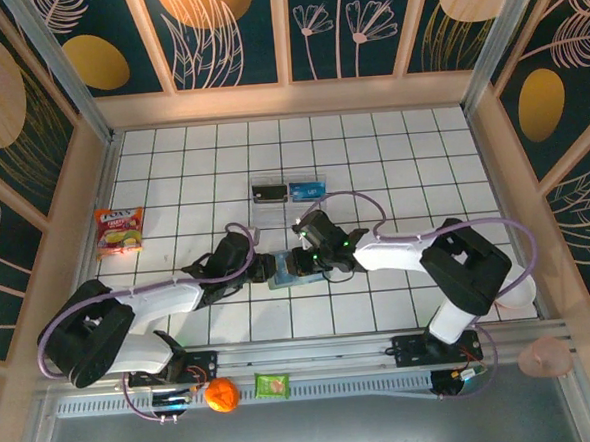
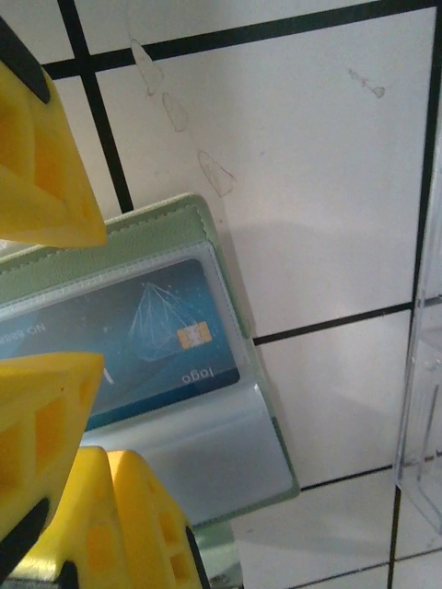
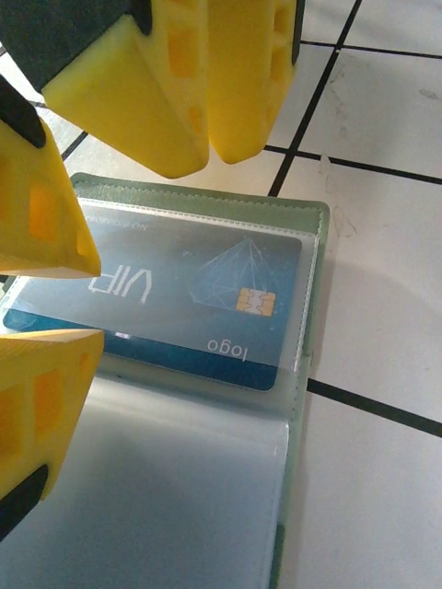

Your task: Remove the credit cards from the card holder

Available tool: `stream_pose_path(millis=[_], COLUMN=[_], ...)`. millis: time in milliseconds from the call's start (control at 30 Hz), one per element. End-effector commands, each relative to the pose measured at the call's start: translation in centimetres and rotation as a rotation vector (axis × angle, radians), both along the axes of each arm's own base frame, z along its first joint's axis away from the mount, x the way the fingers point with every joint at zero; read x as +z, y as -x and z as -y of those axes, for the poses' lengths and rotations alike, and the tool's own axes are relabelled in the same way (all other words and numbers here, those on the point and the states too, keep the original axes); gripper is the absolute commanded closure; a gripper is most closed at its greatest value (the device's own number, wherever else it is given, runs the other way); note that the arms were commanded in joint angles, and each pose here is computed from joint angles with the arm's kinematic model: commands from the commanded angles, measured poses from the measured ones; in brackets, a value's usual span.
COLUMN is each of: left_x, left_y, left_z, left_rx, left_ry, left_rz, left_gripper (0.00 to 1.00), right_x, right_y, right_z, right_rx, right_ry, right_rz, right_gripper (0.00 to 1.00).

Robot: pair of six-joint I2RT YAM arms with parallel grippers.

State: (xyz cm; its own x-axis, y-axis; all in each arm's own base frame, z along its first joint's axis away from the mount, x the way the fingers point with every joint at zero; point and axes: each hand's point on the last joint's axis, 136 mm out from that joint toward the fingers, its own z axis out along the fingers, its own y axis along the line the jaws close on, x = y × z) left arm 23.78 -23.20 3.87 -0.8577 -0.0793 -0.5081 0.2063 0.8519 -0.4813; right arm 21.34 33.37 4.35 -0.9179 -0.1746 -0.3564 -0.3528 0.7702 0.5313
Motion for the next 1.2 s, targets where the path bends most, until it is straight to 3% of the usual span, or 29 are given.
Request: stream_pose_path(millis=[0, 233, 600, 967, 1167], left_x=[-0.4, -2.5, -2.8, -2.8, -2.1], left_y=[-0.4, 0.0, 0.0, -0.1, -0.3], left_z=[0.0, -1.1, -1.0, -1.0, -0.9], left_rx=[0.003, 0.009, 0.002, 0.001, -0.002], left_ry=[-0.020, -0.100, -0.102, -0.105, -0.095], left_rz=[0.007, -0.031, -0.031, -0.031, -0.017], left_gripper=[0.65, 0.70, 0.73, 0.74, 0.73], right_x=[1.6, 1.0, -1.7, -2.2, 0.6], right_y=[-0.9, -0.8, -0.6, -1.8, -1.7], right_z=[-1.7, -1.8, -0.9, 1.4, -0.3], right_rx=[0.016, 0.013, -0.006, -0.108, -0.068], right_ry=[-0.071, -0.057, 0.027, 0.242, 0.147], right_rz=[0.025, 0.015, -0.011, 0.136, 0.215], right_gripper=[0.75, 0.75, 0.75, 0.75, 0.70])
